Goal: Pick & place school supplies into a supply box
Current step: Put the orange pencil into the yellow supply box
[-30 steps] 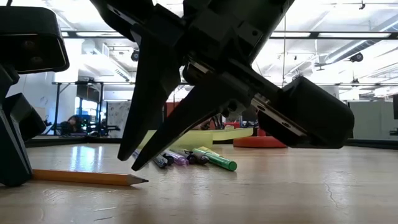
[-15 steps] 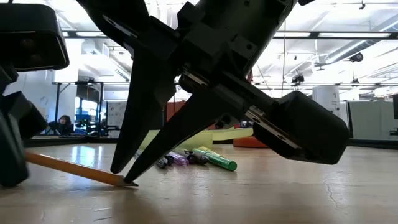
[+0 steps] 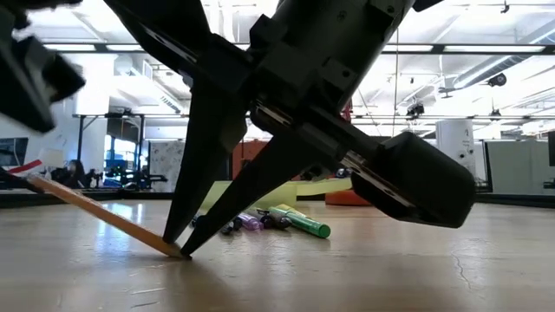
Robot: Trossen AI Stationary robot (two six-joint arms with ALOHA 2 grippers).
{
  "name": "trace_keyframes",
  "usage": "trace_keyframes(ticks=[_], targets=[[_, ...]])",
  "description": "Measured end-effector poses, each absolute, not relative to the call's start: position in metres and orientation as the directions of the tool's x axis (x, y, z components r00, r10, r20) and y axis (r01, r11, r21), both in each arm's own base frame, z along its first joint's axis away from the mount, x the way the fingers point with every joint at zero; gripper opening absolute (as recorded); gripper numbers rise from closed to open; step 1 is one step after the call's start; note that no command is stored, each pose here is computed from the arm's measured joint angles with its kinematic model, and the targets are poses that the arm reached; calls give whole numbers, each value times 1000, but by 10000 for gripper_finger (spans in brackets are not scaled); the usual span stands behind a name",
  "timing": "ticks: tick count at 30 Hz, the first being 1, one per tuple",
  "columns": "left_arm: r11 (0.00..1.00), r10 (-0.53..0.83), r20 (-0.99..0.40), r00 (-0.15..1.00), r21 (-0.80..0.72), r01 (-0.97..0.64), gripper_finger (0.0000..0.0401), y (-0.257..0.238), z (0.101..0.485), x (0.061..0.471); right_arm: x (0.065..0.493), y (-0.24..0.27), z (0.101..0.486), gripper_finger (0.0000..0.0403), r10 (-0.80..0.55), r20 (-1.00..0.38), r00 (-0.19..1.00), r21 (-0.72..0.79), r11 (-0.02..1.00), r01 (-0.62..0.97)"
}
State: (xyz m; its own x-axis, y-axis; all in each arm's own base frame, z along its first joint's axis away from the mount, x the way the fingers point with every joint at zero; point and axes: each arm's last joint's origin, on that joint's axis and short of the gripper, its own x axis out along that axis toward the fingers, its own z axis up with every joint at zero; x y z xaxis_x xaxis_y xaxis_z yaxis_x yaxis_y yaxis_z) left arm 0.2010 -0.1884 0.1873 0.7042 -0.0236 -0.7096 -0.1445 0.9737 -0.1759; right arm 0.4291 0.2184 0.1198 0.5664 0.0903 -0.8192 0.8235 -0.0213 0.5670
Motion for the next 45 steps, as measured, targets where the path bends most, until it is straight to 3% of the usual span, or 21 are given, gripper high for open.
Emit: trace_keyframes(ticks=[7, 11, 14, 21, 25, 29, 37, 45], targets=[[1000, -17, -704, 710, -11, 13, 0, -162, 217, 180, 429, 218, 120, 34, 89, -820, 566, 568, -10, 823], [994, -86, -743, 664, -23, 103, 7, -150, 213, 175, 429, 218, 119, 34, 89, -820, 565, 567, -4, 824], [992, -90, -774, 627, -17, 121, 37, -145, 203, 173, 429, 218, 119, 34, 88, -821, 564, 566, 0, 824], [946, -52, -806, 589, 150, 288, 139, -145, 189, 175, 429, 218, 119, 34, 89, -822, 563, 566, 6, 825], [942, -24, -808, 588, 178, 283, 167, -137, 188, 180, 429, 218, 119, 34, 90, -822, 563, 566, 6, 825], [952, -8, -821, 571, 168, 255, 171, -126, 185, 187, 429, 218, 119, 34, 90, -822, 562, 565, 5, 825], [913, -112, -853, 509, 115, 393, 164, -120, 184, 192, 429, 218, 119, 34, 91, -822, 562, 564, 6, 825], [907, -152, -845, 512, 86, 411, 163, -121, 182, 192, 429, 218, 119, 34, 91, -822, 562, 564, 2, 826]])
